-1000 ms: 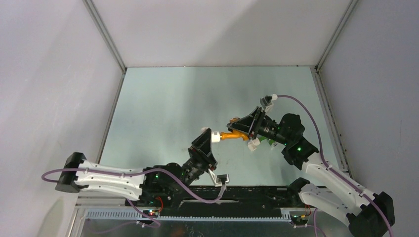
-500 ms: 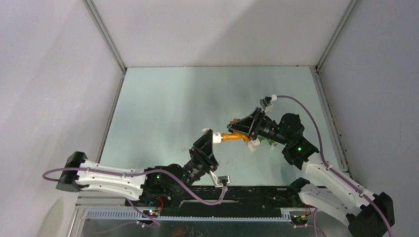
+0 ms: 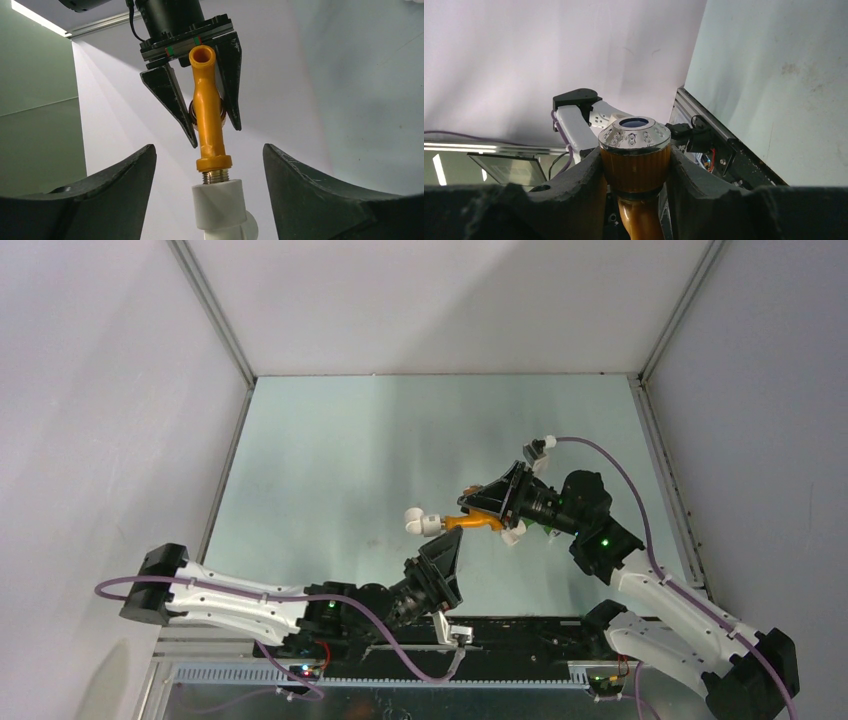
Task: Install the water faucets
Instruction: Screw the water faucet onto the adaptor, then place the water faucet at the center of the board.
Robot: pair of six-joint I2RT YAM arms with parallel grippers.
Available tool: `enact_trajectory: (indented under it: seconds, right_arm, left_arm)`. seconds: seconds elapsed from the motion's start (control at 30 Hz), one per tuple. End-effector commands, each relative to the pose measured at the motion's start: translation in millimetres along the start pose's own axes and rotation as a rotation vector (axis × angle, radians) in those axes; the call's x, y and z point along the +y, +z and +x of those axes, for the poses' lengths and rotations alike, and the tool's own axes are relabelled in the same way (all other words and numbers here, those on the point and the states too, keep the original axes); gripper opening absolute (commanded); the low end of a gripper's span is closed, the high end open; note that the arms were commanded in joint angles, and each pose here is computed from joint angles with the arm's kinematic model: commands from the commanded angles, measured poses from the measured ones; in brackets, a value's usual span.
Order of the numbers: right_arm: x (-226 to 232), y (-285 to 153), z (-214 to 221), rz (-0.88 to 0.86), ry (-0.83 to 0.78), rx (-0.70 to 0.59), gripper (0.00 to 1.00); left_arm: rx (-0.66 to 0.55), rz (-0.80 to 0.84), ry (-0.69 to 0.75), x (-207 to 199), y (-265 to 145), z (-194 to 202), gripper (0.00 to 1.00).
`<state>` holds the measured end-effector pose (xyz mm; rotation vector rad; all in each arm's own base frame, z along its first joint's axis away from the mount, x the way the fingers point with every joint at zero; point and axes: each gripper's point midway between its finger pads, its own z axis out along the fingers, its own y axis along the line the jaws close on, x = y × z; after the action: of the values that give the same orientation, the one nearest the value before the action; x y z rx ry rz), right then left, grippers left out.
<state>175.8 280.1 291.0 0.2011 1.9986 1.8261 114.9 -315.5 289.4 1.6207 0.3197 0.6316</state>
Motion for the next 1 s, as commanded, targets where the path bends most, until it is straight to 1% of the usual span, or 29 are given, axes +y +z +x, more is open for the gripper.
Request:
enact_trajectory:
  seconds: [0.0, 0.03, 0.07, 0.3, 0.5, 0.63, 0.77, 0.97]
  right_arm:
    - [12.2, -4.4, -4.3, -0.035, -0.039, -0.029, 0.0]
    - [11.0, -4.7, -5.1, -0.03, -0.042, -0.033, 0.0]
    - [9.4, -4.8, -5.6, -0.023, -0.045, -0.036, 0.0]
    - [-2.8, -5.5, -15.7, 0.02, -0.068, -0.071, 0.0]
    - [-23.9, -1.3, -28.2, 0.081, -0.095, -0.095, 0.0]
    - [-46.0, 2.2, -37.2, 0.145, -0.127, -0.105, 0.0]
    - [-74.6, 7.6, -42.3, 0.227, -0.168, -0.098, 0.0]
    - [-110.3, 21.4, -42.0, 0.296, -0.21, -0.049, 0.0]
  left_arm:
    - [-0.013, -0.064, -0.083, 17.3, -3.6, 2.8, 0.86]
    - [-0.013, -0.065, -0.087, 17.6, -3.7, 2.9, 0.97]
    - [-0.015, -0.067, -0.097, 18.2, -3.6, 2.6, 1.0]
    - [-0.048, -0.05, -0.164, 13.4, -4.3, -1.6, 0.99]
    - [-0.114, -0.009, -0.281, 3.8, -10.0, -8.4, 0.98]
    - [-0.184, 0.017, -0.423, 4.4, -17.2, -15.8, 0.98]
    - [-0.251, 0.007, -0.582, 15.5, -25.1, -20.8, 0.98]
    - [-0.235, -0.049, -0.787, 34.3, -28.2, -7.8, 0.98]
